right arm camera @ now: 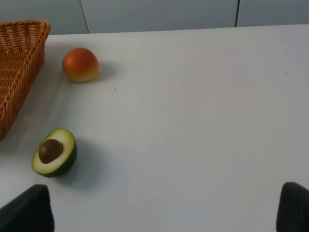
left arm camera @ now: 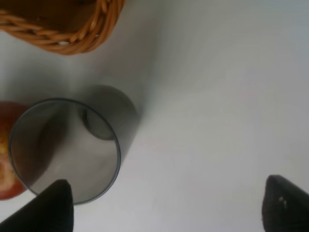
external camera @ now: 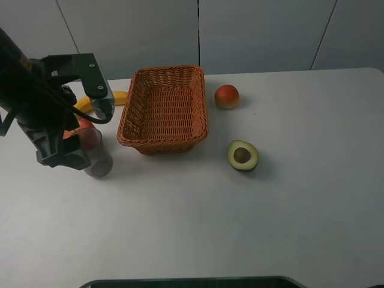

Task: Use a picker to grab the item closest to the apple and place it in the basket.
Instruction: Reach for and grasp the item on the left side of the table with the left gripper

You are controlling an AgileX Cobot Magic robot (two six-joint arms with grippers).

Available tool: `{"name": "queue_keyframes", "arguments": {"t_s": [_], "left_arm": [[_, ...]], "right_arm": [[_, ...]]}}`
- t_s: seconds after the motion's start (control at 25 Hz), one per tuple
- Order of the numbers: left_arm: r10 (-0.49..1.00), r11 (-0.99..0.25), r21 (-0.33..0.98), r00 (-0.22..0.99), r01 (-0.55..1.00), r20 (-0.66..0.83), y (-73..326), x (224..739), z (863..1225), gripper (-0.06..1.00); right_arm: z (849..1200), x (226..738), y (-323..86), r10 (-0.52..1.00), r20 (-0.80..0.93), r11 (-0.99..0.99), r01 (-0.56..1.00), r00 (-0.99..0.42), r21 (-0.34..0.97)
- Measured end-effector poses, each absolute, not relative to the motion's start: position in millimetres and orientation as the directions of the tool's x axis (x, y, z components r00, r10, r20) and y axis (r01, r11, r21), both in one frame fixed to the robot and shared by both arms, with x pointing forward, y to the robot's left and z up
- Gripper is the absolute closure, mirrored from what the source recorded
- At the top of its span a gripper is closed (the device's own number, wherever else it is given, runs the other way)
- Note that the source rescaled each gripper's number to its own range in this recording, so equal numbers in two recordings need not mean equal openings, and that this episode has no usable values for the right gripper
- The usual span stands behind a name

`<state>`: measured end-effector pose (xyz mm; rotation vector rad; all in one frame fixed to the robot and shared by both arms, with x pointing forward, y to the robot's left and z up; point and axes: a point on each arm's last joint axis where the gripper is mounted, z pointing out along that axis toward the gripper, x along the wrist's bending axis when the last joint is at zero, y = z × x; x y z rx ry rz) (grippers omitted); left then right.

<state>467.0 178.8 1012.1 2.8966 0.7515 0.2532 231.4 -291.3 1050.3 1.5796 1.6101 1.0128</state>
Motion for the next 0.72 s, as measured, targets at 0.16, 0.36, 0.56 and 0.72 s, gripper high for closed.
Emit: {"name": "queue_keyframes", "arguments": {"t_s": [0.16, 0.36, 0.56, 0.72], "left_arm": [[0.507, -0.858, 0.179, 0.852, 0.482, 0.134, 180.1, 466.0, 1005.8, -0.06], [0.502, -0.862, 0.168, 0.854, 0.479, 0.139, 179.9, 468.1, 993.8, -0.06], [0.485, -0.873, 0.15, 0.859, 0.465, 0.165, 178.5, 475.9, 983.9, -0.06], [0.502, -0.864, 0.151, 0.848, 0.481, 0.172, 175.9, 482.7, 973.7, -0.06]], "right_arm": [[1050.3, 231.4, -291.3, 0.996, 0.063, -0.028, 0.488, -0.056, 0.872], [1050.3, 231.4, -291.3, 0.996, 0.063, -0.028, 0.488, -0.056, 0.872], [1050.3, 231.4, -291.3, 0.996, 0.063, -0.028, 0.488, -0.056, 0.872], [1050.3, 231.4, -291.3, 0.996, 0.063, -0.028, 0.488, -0.056, 0.872]]}}
